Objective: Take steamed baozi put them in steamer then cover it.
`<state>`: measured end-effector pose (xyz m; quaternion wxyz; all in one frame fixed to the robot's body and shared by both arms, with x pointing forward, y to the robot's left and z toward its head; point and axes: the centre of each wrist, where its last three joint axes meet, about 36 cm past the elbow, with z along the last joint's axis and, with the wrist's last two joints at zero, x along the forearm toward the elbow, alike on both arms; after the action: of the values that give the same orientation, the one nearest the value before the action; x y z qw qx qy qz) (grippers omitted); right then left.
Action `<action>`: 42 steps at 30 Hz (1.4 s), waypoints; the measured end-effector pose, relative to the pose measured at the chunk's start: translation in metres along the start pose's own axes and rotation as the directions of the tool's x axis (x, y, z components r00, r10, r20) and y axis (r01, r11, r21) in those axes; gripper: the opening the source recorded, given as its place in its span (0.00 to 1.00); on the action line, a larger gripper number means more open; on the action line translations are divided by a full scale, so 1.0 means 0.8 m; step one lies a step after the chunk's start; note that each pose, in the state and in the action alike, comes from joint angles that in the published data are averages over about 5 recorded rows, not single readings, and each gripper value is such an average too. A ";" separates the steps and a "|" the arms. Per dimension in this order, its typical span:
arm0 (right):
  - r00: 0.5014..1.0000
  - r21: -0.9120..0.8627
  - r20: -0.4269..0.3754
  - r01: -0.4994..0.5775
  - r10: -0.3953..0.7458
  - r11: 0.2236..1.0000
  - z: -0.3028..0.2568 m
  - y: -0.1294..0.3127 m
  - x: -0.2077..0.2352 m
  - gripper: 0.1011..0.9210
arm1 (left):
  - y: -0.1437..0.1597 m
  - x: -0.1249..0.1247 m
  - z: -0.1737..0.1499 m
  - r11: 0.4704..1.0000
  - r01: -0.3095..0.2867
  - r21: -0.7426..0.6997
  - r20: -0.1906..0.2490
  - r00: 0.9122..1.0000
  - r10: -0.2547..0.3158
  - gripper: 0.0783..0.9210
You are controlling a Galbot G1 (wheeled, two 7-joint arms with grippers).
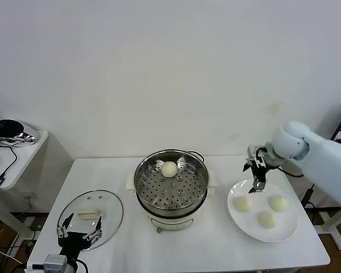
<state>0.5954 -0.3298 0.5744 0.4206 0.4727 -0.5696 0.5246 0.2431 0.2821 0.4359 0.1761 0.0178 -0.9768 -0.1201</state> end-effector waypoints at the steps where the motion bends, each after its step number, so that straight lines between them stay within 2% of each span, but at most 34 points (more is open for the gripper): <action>1: 1.000 -0.004 -0.003 0.002 -0.002 1.000 0.002 0.002 -0.007 0.88 | 0.000 0.000 0.001 1.000 0.001 -0.001 -0.003 1.000 -0.001 0.88; 23: 0.999 -0.043 -0.035 0.019 -0.021 0.999 0.010 0.017 -0.110 0.88 | 0.001 -0.007 0.014 1.000 0.010 0.001 -0.032 0.999 -0.009 0.88; 42: 0.998 -0.056 -0.044 0.033 -0.036 0.998 0.014 0.015 -0.142 0.88 | 0.004 -0.014 0.018 1.000 0.011 -0.003 -0.041 0.999 -0.011 0.88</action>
<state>0.6066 -0.3296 0.4603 0.4551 0.4587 -0.5663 0.5116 0.2485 0.2890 0.4198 0.1953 0.0252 -0.9728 -0.1219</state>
